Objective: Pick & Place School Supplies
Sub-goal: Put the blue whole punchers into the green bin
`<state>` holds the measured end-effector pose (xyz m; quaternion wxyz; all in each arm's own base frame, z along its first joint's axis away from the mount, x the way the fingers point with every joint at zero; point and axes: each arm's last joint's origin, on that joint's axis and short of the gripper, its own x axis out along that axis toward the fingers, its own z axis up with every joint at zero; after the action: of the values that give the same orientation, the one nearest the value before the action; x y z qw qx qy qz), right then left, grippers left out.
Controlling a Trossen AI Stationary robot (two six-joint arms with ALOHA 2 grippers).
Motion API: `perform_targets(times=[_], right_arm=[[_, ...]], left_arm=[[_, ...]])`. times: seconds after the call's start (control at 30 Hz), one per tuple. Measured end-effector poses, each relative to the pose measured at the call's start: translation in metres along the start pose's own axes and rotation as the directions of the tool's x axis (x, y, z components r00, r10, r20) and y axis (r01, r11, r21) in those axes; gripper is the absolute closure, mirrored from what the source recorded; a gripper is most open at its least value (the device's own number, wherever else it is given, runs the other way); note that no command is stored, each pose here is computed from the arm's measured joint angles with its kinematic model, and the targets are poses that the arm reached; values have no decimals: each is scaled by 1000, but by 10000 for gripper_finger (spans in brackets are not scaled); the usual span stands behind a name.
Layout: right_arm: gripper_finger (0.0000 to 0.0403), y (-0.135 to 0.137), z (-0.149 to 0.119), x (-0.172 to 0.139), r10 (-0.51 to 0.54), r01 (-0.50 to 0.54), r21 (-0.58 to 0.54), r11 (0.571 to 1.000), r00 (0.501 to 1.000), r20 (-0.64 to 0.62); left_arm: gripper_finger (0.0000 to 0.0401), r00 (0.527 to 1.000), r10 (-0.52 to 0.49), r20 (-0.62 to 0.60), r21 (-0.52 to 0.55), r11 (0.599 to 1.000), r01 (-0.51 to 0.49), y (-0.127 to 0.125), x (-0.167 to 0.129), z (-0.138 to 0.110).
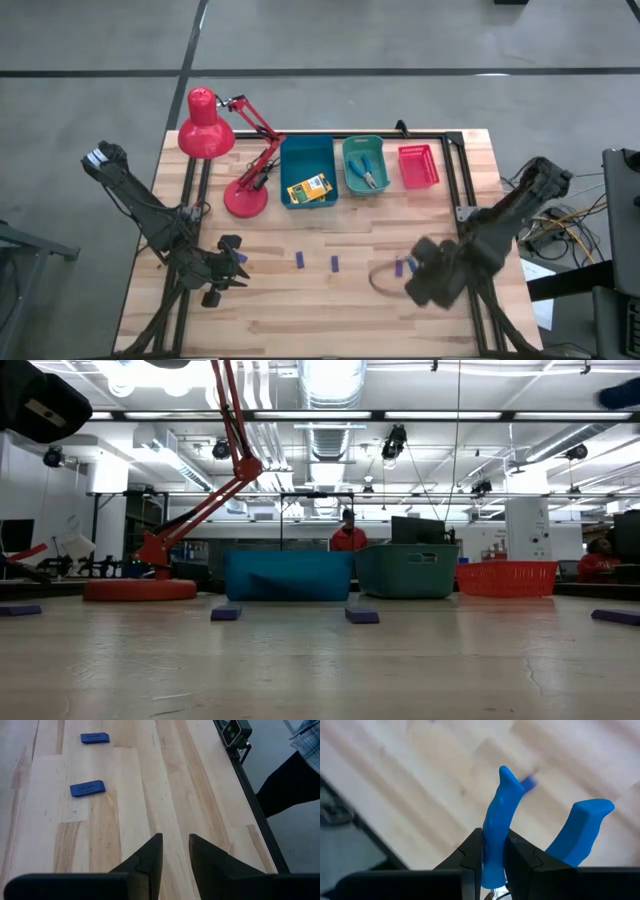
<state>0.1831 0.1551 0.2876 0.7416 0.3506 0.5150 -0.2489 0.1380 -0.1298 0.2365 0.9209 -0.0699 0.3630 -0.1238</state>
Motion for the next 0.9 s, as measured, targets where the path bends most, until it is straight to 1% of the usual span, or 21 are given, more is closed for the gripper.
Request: perform_targets(times=[0.13,0.3,0.43,0.53,0.67,0.8,0.9], right_arm=[[351,-19,41,-14,8,-10,32,999,999,51],[351,-45,93,-27,19,-29,68,997,988,151],[351,-69,132,-33,15,-42,112,993,974,228],[351,-83,159,-34,47,-80,116,990,965,259],[351,-101,192,-28,55,-105,153,983,953,299],[351,-119,220,-15,18,-80,197,977,954,298],[351,-130,240,1,-10,-51,208,977,960,281]], left_arm=[[302,1000,0,0,0,1000,0,0,0,0],[302,1000,0,0,0,1000,0,0,0,0],[302,1000,0,0,0,1000,0,0,0,0],[302,1000,0,0,0,1000,0,0,0,0],[302,1000,0,0,0,1000,0,0,0,0],[302,1000,0,0,0,1000,0,0,0,0],[302,1000,0,0,0,1000,0,0,0,0]])
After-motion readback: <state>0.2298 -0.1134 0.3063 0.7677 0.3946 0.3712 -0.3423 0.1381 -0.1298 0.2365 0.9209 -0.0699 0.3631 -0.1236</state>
